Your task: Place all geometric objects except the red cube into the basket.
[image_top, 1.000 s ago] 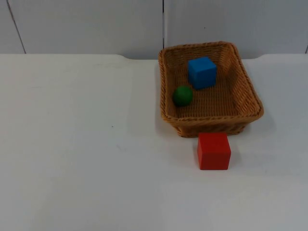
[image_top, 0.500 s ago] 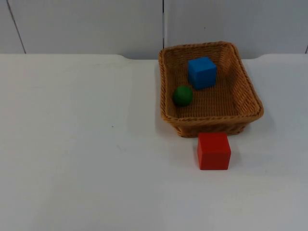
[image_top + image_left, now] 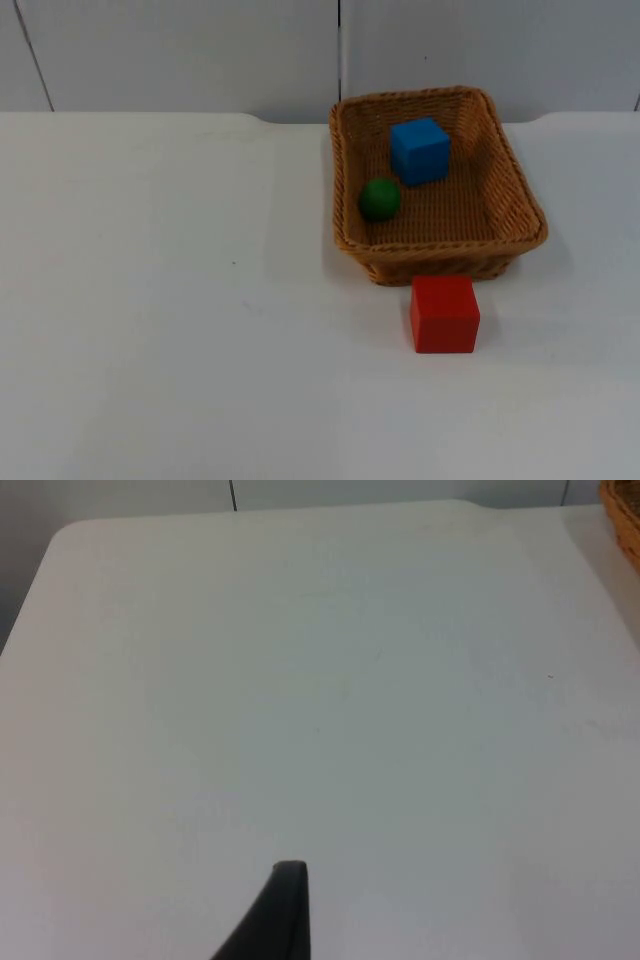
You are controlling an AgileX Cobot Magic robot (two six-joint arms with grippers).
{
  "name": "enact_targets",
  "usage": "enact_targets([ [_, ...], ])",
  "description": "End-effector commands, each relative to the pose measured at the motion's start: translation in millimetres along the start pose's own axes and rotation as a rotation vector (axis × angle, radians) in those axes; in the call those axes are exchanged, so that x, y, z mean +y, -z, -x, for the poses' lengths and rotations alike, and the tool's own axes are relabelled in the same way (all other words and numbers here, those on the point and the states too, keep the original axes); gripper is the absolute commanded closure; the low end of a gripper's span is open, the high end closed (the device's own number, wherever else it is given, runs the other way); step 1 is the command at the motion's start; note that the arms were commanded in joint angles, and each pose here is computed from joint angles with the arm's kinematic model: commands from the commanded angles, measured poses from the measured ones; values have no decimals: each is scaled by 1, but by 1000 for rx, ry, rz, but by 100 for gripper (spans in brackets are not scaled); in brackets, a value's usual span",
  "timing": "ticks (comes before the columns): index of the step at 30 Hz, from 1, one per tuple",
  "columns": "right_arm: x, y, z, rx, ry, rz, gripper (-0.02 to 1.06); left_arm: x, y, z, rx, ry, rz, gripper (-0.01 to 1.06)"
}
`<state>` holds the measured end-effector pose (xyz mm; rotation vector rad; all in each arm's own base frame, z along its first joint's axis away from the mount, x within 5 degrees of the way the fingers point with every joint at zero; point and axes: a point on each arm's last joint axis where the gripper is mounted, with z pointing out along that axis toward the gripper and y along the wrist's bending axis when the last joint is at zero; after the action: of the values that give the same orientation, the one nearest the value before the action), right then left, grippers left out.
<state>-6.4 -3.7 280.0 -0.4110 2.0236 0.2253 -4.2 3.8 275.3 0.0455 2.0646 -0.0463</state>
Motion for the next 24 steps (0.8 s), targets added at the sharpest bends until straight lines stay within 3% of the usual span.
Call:
enact_targets([
  [1,0,0,0,-11,0,-3,-1,0,0,-1,0,5,6,0],
  [5,0,0,0,-10,-13,-34,-1,0,0,-1,0,6,4,0],
  [15,2,0,0,-8,-129,-255,-1,0,0,-1,0,6,4,0],
  [24,2,0,0,-7,-150,-294,-1,0,0,-1,0,6,4,0],
])
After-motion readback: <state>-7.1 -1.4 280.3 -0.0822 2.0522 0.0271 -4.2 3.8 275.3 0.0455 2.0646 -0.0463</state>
